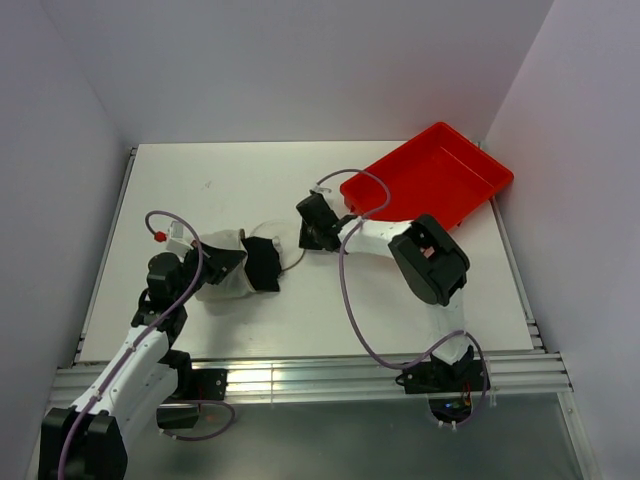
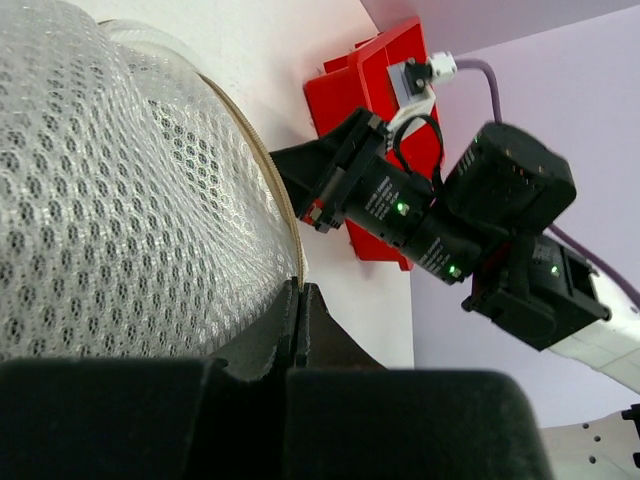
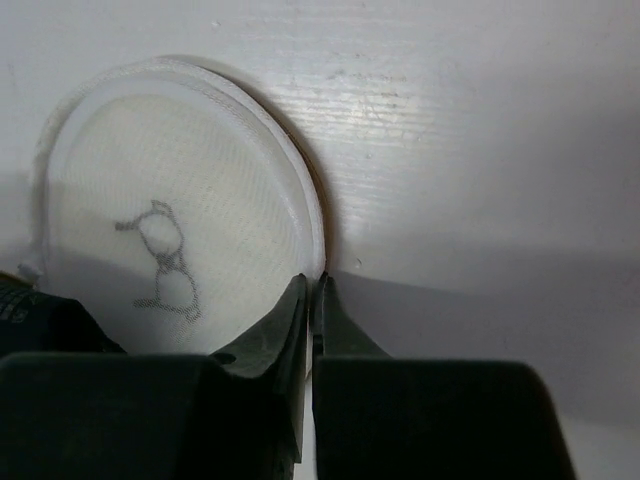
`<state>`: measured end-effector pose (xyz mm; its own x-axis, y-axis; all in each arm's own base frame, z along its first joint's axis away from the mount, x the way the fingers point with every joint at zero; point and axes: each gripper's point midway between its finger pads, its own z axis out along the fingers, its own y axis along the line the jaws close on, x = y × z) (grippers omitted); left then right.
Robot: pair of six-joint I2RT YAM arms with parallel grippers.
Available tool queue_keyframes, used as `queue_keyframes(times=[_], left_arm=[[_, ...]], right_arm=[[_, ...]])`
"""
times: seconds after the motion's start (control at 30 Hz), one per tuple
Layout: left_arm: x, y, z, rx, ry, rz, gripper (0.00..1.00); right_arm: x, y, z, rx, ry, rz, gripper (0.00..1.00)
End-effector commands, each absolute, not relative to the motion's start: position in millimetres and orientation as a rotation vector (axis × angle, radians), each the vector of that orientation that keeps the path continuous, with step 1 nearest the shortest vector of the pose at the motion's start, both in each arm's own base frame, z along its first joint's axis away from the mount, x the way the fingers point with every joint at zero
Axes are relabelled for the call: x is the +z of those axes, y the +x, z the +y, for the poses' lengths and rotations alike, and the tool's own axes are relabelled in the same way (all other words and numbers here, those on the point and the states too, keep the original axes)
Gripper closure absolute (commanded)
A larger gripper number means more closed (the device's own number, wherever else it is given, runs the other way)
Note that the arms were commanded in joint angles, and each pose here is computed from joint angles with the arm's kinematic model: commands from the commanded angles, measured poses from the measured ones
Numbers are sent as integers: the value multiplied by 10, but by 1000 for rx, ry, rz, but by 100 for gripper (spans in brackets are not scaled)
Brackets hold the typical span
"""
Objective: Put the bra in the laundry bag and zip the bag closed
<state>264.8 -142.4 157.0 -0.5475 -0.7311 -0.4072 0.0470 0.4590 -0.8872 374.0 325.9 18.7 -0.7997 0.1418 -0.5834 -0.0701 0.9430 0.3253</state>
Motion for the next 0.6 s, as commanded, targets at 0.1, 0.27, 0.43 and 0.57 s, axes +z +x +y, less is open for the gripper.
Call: queue_keyframes(times=[0.1,0.27,0.43,0.57], left_arm=[[1839,2746,-1431,-1162,-490,1812,100],[1918,2816,-1464,-1175,-482,1814,100],[1966,2864,-1531,-1214,-463,1825,100],[1936,2826,-1559,-1242,-457,1828,100]], right_arm=[[1136,3711,2911,511,131,2170,100],[2473,3297,2740,511,-27,1978,100],[3291,2853,2841,516,-204,1935,100],[3216,2908,2879,474,-198,1945,100]])
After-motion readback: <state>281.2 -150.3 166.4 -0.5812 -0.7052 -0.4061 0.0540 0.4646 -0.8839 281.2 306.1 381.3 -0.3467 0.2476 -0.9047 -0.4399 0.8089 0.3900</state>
